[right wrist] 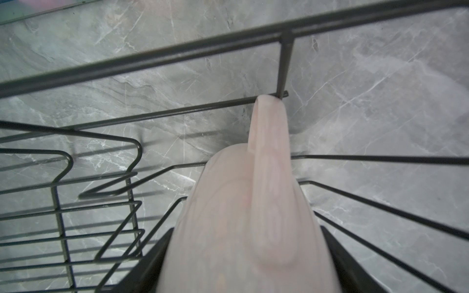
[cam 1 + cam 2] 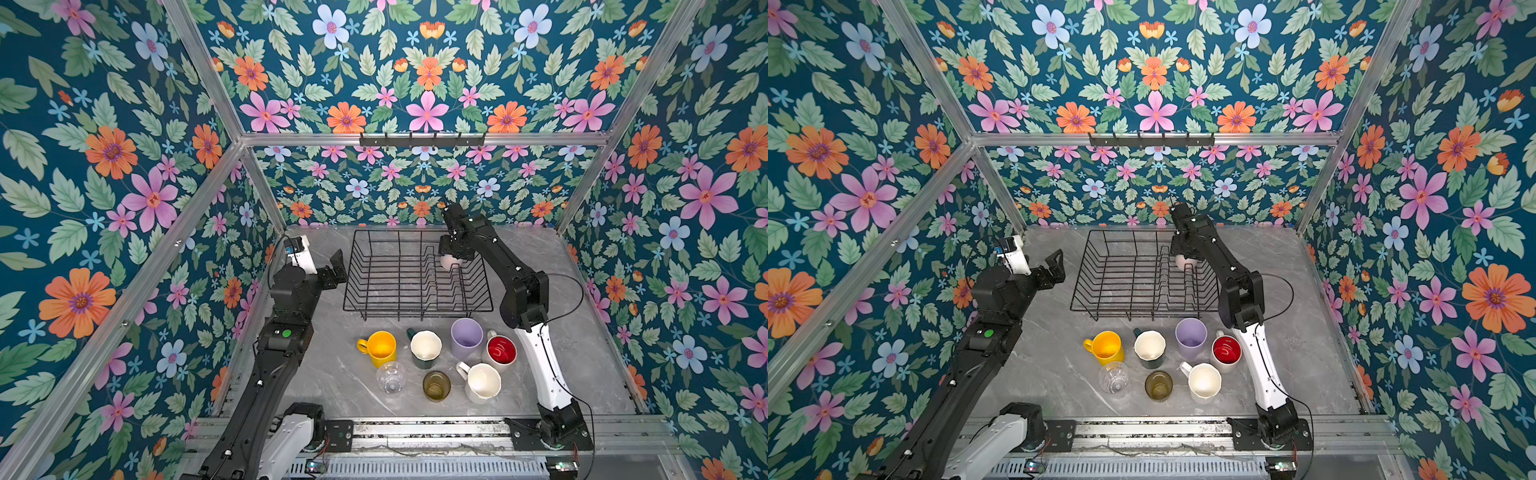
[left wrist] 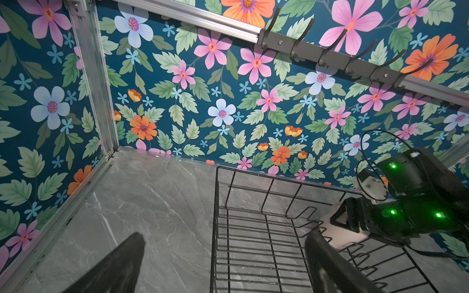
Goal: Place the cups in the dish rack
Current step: 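Lower the pink mug upright into the rack's far slots and open the right gripper, then move the right gripper down over the yellow mug on the table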
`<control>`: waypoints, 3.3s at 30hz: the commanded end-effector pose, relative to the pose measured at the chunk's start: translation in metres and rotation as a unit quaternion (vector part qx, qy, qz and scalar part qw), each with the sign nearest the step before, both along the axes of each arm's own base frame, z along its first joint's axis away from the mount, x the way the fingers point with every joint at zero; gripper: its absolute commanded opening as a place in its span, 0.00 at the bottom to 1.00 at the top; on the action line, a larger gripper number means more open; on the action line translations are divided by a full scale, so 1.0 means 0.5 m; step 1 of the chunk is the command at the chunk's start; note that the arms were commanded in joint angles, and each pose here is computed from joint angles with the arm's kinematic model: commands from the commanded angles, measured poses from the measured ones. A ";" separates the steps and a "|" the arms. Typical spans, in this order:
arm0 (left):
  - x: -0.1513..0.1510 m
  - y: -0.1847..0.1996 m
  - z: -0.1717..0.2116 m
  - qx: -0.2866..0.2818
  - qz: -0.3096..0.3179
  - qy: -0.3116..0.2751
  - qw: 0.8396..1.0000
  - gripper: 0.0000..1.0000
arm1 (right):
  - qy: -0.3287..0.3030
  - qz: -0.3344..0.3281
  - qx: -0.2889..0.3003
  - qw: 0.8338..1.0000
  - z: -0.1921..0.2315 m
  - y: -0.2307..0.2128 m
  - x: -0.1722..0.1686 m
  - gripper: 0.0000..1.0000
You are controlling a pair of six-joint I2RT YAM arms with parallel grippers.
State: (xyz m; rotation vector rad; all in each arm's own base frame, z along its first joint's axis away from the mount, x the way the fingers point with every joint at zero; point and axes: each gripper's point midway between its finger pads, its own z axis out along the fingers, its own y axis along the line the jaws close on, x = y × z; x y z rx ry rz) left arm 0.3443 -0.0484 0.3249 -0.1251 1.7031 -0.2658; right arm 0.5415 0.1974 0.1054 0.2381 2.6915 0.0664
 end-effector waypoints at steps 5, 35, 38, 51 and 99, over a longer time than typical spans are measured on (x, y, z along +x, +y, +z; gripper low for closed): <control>0.001 0.005 0.013 0.004 0.007 -0.011 1.000 0.99 | 0.028 0.010 -0.016 0.999 -0.017 -0.011 -0.023 0.76; 0.000 0.012 0.011 0.008 0.016 -0.010 1.000 1.00 | -0.044 0.020 0.012 0.999 0.132 -0.007 -0.021 0.89; 0.000 0.014 0.013 0.008 0.019 -0.010 1.000 1.00 | -0.060 0.023 0.015 0.998 0.173 -0.012 -0.032 0.89; -0.004 0.042 0.005 0.022 0.058 0.003 0.998 1.00 | -0.133 0.143 0.046 0.980 0.337 0.051 -0.231 0.86; -0.099 0.143 0.032 0.021 0.181 -0.026 0.983 0.99 | 0.052 0.375 0.041 0.925 0.043 0.418 -0.615 0.40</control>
